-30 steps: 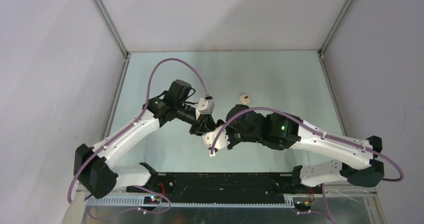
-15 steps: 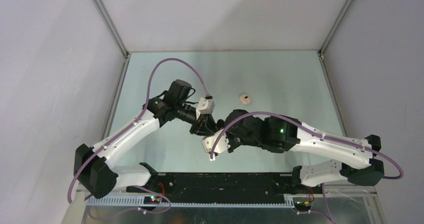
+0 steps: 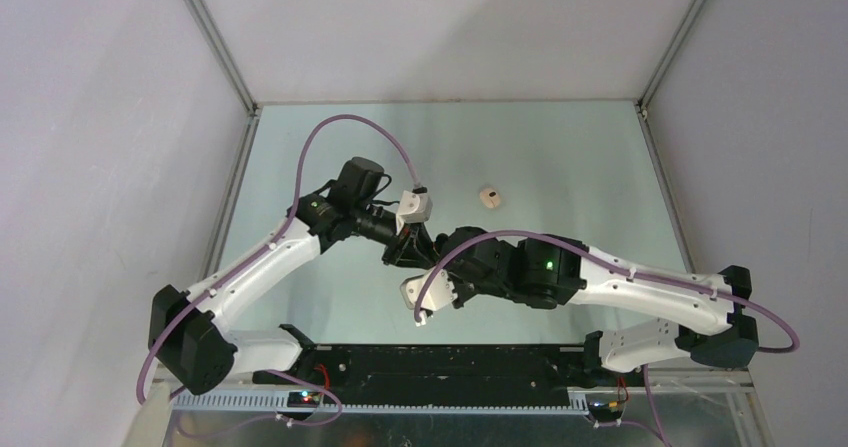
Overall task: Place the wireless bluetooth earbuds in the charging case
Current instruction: Insert the right earbud into the right side groove of the charging case.
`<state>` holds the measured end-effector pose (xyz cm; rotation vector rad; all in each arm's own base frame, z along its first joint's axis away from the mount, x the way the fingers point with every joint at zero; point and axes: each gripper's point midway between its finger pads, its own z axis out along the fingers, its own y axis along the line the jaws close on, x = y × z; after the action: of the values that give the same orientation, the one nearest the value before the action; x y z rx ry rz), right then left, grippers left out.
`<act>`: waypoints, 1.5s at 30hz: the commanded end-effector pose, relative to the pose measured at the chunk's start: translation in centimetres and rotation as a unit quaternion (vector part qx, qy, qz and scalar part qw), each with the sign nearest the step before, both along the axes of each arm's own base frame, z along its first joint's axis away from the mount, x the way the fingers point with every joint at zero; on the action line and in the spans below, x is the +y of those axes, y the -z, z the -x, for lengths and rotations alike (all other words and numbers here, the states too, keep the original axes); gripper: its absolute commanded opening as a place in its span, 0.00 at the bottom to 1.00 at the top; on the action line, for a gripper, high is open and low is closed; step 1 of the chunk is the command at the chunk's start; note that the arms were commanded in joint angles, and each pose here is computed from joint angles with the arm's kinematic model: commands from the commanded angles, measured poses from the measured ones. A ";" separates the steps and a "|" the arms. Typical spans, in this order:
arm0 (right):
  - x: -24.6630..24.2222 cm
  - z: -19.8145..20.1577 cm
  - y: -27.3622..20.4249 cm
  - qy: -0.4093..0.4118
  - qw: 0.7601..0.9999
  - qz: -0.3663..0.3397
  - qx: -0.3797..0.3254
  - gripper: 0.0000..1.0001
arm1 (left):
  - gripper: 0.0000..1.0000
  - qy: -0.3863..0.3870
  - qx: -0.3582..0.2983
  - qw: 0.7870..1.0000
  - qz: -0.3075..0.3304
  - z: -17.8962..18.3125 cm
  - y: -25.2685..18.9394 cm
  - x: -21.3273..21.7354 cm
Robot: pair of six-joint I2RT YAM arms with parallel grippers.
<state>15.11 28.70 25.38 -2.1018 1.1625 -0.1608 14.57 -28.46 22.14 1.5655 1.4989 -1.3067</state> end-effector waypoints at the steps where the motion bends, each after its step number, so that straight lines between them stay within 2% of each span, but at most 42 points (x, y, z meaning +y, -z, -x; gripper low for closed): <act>1: -0.1 -0.4 0.2 0.003 1.000 0.010 -0.018 0.03 | 0.00 -0.005 -0.001 1.000 0.003 -0.3 0.1 -0.1; 22: 1.1 0.1 1.1 -0.010 0.999 0.029 -0.035 0.02 | 0.00 -0.014 0.014 1.000 -0.003 -0.8 0.3 -0.4; 38: 2.8 0.0 0.4 -0.011 0.999 -0.001 -0.045 0.01 | 0.00 -0.021 0.015 1.000 -0.007 -1.1 0.7 -0.5; 45: 3.7 -0.5 -0.8 0.000 0.998 -0.040 -0.050 0.02 | 0.00 -0.015 0.019 1.000 -0.003 -0.8 0.6 -0.5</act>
<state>15.61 29.35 24.03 -2.1369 1.1340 -0.3051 15.17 -28.53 21.19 1.5265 1.5946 -1.3119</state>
